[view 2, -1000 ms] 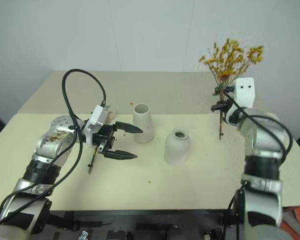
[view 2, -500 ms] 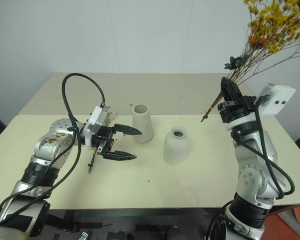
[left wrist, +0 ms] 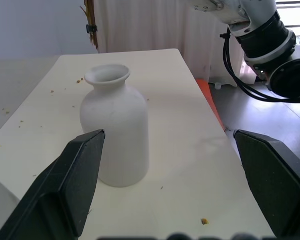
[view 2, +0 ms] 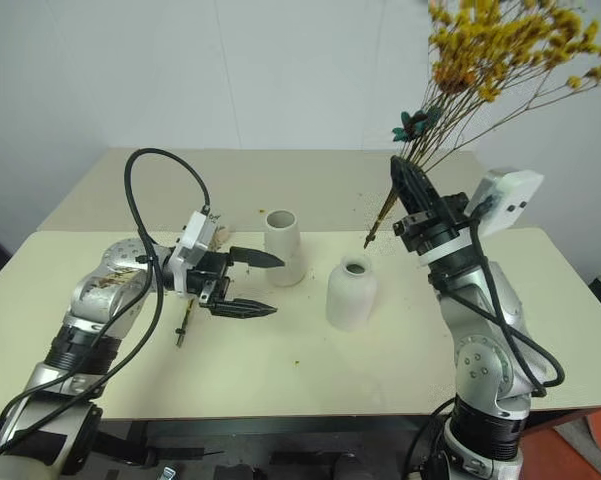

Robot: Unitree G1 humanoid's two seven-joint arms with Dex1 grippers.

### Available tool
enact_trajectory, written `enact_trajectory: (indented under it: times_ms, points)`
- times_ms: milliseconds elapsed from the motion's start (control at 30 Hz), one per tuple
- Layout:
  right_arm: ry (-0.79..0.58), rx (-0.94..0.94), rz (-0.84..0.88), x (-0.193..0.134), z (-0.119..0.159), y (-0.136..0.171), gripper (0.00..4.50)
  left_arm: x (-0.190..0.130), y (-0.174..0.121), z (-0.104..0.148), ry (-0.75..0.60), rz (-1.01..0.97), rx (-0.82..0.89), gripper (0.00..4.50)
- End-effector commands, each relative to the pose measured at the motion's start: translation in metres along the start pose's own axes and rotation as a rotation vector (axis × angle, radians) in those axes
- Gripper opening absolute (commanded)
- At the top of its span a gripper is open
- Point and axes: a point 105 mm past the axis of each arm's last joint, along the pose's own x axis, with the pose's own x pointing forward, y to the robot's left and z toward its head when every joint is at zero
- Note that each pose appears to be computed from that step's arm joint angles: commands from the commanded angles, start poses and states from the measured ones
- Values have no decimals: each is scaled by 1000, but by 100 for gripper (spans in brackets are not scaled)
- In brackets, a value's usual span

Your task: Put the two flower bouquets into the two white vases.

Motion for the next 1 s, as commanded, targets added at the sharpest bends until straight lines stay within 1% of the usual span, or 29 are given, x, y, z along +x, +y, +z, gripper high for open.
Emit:
enact_trajectory:
  times_ms: [33, 200, 300, 500, 867, 967, 1000]
  points:
    - [-32, -18, 19, 0, 4, 4, 1, -4, -1, 13, -12, 14, 56, 450]
    - [4, -14, 34, -4, -8, 9, 1, -6, -2, 13, -11, 24, 57, 450]
    - [40, -18, 42, -10, -21, 12, 1, -6, -4, 12, -11, 26, 56, 450]
    - [73, -63, 47, -19, -38, 17, 1, -6, -5, 13, -18, 31, 55, 450]
    - [72, -158, 41, -26, -51, 17, 1, -6, -5, 13, -24, 36, 58, 450]
    - [76, -171, 51, -27, -52, 17, 81, -7, -5, 13, -24, 36, 58, 450]
    - [79, -174, 57, -28, -52, 18, 115, -7, -5, 13, -23, 36, 57, 450]
